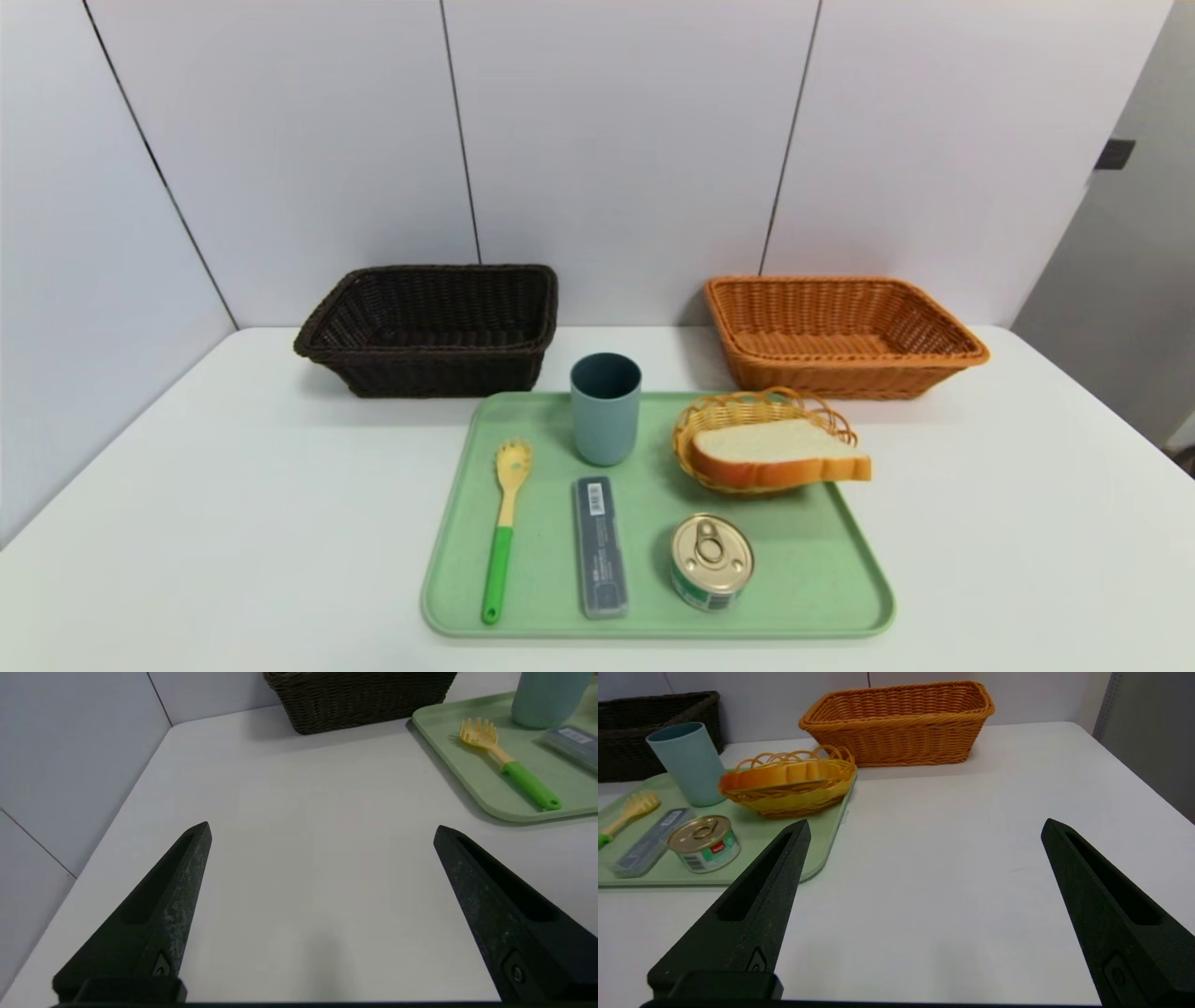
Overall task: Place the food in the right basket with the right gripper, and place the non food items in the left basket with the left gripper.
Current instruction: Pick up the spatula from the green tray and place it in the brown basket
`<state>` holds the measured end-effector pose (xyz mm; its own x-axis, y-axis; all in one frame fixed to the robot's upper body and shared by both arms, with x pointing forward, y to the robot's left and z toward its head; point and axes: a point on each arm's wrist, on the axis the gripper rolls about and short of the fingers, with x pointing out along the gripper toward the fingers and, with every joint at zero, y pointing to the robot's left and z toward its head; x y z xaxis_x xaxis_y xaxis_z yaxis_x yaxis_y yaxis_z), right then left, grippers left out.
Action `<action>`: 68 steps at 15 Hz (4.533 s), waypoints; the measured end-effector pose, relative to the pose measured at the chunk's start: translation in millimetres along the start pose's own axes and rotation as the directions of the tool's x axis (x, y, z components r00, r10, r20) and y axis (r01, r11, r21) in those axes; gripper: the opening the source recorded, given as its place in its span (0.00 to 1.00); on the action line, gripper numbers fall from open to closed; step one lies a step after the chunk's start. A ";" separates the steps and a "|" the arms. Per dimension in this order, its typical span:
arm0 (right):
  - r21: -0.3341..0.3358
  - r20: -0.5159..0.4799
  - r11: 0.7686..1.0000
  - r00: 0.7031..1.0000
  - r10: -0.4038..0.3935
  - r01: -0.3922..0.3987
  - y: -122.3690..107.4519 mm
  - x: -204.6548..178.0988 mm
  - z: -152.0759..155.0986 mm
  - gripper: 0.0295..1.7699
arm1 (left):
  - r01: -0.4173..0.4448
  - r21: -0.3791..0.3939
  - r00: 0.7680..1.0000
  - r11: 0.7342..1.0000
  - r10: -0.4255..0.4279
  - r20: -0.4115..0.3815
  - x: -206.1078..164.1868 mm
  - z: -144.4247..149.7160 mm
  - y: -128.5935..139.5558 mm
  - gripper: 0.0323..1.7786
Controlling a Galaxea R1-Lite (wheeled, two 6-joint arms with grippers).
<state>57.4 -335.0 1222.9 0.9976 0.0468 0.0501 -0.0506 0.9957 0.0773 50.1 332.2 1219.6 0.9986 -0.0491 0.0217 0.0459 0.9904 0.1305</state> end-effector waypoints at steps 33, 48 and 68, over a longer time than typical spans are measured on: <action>-0.009 -0.700 0.939 0.673 0.239 -0.344 57.0 226.0 111.9 0.97 | 0.304 -0.318 0.537 0.898 -0.437 -0.722 256.2 137.2 -125.9 0.95; -0.011 -0.681 0.944 0.694 0.234 -0.329 54.4 230.6 101.2 0.97 | 0.188 -0.190 0.469 0.964 -0.258 -0.845 290.6 83.6 -179.7 0.95; -0.007 -0.703 0.947 0.676 0.223 -0.320 52.8 229.8 93.2 0.97 | 0.142 -0.176 0.407 0.974 -0.220 -0.887 295.7 59.5 -191.4 0.95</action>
<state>279.6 -279.1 1331.3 0.6954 0.3098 -0.6485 -0.3672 0.9288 0.0500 334.9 120.5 1260.1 0.4208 -0.1229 -0.8988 0.1919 0.9804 -0.0442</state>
